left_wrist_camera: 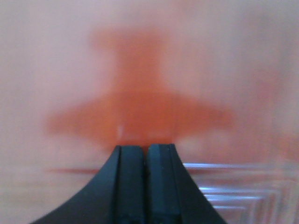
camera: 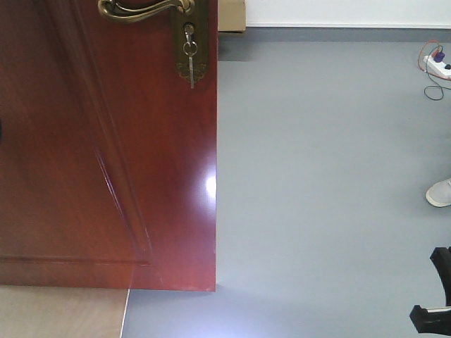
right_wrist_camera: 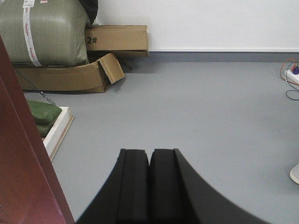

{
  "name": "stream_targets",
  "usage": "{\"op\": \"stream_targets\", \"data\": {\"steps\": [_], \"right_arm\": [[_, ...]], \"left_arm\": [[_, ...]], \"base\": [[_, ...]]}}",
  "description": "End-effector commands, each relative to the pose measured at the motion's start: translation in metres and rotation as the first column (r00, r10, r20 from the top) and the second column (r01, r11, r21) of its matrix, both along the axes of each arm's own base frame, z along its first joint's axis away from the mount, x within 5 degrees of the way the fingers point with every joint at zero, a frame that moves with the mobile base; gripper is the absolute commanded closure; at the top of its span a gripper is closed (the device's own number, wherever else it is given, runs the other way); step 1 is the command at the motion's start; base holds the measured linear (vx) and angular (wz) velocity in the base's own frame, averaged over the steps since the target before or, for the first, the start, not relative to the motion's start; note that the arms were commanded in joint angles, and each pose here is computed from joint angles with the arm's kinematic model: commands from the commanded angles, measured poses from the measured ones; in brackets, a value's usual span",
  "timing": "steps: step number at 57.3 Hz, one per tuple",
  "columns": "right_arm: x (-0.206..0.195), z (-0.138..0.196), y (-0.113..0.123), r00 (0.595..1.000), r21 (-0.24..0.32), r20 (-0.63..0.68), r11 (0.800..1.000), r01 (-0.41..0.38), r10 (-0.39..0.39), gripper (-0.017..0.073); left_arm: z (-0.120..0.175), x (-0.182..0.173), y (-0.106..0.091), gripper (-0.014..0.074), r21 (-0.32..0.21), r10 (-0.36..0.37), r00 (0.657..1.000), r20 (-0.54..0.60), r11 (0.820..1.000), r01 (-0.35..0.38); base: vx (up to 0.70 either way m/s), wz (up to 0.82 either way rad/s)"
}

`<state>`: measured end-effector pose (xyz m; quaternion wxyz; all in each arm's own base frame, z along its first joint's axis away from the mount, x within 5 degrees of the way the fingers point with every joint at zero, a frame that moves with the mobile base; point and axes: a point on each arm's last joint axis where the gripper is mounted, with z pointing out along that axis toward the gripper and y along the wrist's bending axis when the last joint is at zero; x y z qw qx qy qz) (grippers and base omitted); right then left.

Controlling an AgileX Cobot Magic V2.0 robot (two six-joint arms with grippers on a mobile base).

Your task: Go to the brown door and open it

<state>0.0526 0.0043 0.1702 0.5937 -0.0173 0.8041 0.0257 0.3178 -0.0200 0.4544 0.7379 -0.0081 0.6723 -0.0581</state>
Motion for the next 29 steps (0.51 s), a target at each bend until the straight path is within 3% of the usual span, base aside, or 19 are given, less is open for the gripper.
{"op": "stream_targets", "data": {"steps": [1, 17, 29], "right_arm": [[0.002, 0.006, 0.0, 0.997, -0.006, 0.078, 1.0, 0.004, -0.003, 0.0559], [0.002, 0.006, 0.0, 0.997, -0.006, 0.078, 1.0, 0.004, -0.003, 0.0559], [0.002, 0.006, 0.0, 0.997, -0.006, 0.078, 1.0, 0.004, -0.003, 0.0559]], "left_arm": [[0.027, -0.013, -0.002, 0.0558, -0.006, -0.019, 0.99, 0.139, 1.0, 0.02], [0.032, -0.028, -0.001, 0.0558, -0.003, -0.016, 0.989, 0.148, 1.0, 0.017], [0.012, -0.046, -0.001, 0.0558, 0.003, -0.033, 0.983, 0.182, 0.999, 0.033]], "base": [[0.0, 0.0], [0.0, 0.0], [0.0, 0.0]]}}
